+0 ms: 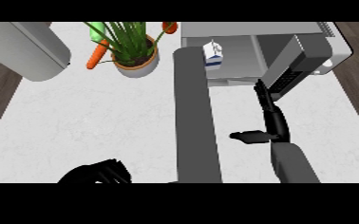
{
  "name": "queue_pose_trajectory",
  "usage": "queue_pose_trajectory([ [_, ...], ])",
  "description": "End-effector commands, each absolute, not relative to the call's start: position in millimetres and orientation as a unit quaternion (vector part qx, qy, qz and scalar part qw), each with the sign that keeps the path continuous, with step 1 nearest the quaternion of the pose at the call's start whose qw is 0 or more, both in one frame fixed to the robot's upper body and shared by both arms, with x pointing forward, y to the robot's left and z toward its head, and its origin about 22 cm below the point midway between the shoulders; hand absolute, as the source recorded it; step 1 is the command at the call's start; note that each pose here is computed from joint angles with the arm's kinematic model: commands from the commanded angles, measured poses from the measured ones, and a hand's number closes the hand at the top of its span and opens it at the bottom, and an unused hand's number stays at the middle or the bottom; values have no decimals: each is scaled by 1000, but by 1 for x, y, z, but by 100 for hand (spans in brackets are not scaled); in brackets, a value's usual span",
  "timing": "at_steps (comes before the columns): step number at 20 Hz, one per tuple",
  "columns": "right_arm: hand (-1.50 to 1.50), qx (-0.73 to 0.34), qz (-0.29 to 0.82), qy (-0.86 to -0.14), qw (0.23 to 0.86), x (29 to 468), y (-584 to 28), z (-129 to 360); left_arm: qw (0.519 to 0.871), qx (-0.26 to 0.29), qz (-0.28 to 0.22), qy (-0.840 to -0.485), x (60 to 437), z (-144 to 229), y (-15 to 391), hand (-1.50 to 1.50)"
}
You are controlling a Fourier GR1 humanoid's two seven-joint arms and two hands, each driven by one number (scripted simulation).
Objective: Pick up the milk, place it into the microwave and close the microwave
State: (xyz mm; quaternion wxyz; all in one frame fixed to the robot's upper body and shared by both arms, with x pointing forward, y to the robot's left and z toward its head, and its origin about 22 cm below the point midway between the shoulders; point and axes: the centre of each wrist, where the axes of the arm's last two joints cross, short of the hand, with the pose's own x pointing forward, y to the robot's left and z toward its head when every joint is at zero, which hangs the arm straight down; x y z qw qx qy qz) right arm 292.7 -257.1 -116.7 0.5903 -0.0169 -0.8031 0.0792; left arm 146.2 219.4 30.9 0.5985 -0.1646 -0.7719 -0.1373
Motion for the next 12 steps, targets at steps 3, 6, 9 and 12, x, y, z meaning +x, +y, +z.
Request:
queue_pose_trajectory([
  [3, -150, -18, 71, -815, 575, 247, -292, -105, 601, -169, -178, -761, 168, 16, 194, 150],
  [6, -150, -37, 69, -808, 584, 211, -305, -103, 605, -159, -216, -750, 196, 25, 190, 150],
  [9, -150, -63, 68, -806, 584, 184, -313, -92, 597, -153, -248, -748, 217, 36, 183, 150],
  [12, -150, -78, 64, -812, 575, 179, -319, -81, 616, -188, -294, -706, 229, 7, 138, 150],
])
